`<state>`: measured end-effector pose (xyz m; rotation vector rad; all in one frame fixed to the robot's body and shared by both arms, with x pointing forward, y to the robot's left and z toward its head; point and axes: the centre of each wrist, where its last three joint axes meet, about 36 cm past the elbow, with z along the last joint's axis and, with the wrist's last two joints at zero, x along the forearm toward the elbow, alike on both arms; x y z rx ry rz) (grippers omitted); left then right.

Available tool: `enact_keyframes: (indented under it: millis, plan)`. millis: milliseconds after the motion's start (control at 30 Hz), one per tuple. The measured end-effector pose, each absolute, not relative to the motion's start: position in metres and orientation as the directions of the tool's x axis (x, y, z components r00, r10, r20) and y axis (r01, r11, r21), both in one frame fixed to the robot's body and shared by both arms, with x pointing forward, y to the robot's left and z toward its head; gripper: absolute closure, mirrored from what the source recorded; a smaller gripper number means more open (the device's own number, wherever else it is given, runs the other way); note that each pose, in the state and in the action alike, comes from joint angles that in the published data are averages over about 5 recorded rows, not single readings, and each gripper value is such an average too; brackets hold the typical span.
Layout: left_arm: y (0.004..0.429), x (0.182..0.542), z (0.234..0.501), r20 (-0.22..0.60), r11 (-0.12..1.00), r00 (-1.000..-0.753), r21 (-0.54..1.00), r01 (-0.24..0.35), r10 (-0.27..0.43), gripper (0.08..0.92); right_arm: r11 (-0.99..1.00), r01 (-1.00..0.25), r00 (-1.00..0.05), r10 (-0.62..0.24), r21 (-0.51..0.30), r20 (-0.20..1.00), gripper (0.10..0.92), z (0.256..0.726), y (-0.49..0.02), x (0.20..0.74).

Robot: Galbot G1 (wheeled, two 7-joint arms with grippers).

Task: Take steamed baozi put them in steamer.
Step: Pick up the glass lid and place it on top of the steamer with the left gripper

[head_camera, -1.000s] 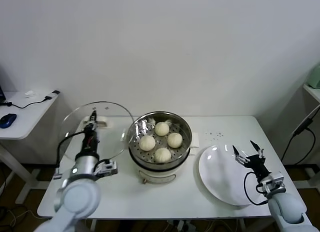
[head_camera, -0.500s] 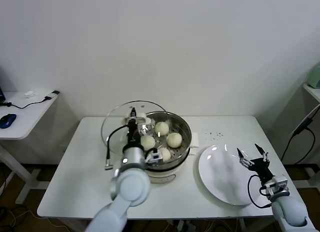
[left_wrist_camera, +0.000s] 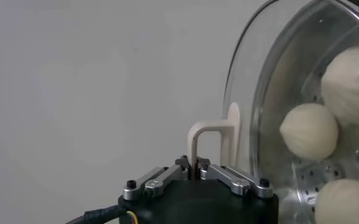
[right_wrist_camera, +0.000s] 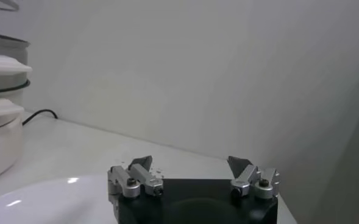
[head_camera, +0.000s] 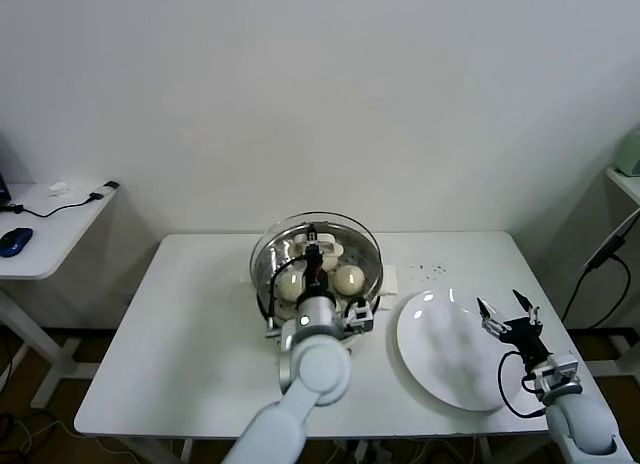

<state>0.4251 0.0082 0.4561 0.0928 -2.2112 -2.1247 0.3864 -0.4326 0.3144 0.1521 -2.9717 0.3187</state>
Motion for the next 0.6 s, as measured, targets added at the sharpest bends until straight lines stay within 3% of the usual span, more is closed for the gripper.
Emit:
enact_keyframes:
  millis: [600]
  plan:
    - [-0.007,0.435,0.431,0.044,0.016,-0.994,0.999,0.042,-0.103,0.853,0.973,-0.109,-0.985,-0.078,-0.205,0.157,0.200,0.314,-0.436,0.386]
